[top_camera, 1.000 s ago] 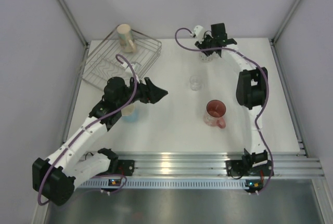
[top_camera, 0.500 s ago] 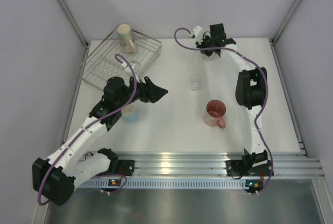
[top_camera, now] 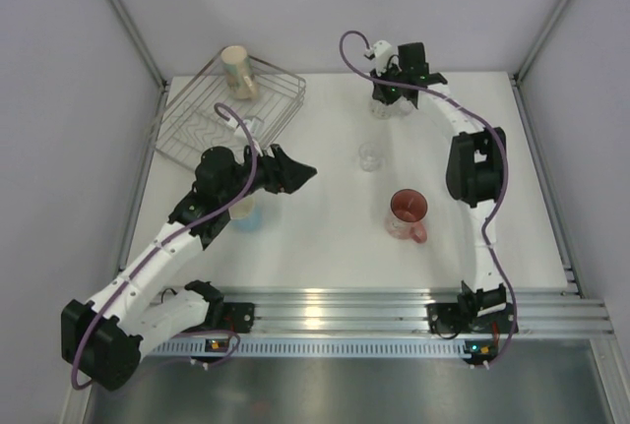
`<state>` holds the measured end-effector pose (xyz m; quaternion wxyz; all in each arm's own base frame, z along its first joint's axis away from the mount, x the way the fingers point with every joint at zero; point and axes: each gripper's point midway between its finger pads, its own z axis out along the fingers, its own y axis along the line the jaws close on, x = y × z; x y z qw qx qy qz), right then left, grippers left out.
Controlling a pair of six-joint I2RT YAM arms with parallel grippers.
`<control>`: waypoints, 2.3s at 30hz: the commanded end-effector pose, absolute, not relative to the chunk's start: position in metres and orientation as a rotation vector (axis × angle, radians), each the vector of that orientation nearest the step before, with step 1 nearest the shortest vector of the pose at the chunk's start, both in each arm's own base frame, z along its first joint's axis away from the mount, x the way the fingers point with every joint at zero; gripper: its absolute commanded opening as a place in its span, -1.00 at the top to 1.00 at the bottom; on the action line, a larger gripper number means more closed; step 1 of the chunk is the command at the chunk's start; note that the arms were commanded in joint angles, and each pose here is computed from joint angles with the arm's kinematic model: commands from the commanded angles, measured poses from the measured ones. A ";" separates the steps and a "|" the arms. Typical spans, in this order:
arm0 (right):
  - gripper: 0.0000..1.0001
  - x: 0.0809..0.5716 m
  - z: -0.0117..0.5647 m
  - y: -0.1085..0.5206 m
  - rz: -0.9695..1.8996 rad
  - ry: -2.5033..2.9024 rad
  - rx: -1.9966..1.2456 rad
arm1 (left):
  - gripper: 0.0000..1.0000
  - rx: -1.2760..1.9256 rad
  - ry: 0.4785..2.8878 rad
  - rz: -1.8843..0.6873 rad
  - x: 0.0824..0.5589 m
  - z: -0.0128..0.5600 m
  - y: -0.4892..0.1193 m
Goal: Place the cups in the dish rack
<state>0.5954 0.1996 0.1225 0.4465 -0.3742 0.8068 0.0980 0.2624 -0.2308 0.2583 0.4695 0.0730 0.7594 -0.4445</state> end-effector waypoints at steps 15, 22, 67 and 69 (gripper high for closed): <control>1.00 0.503 0.403 0.226 0.694 1.434 -0.362 | -0.50 0.172 1.685 -1.126 0.261 0.321 -0.228; 1.00 0.424 0.479 0.223 1.014 1.194 -0.080 | -0.55 0.225 1.614 -1.189 0.265 0.353 -0.240; 1.00 0.260 0.546 0.246 1.847 0.952 0.028 | -0.51 0.517 1.167 -1.805 0.258 0.436 -0.302; 1.00 0.263 0.542 0.247 1.838 0.952 0.038 | -0.48 0.506 1.174 -1.809 0.260 0.433 -0.303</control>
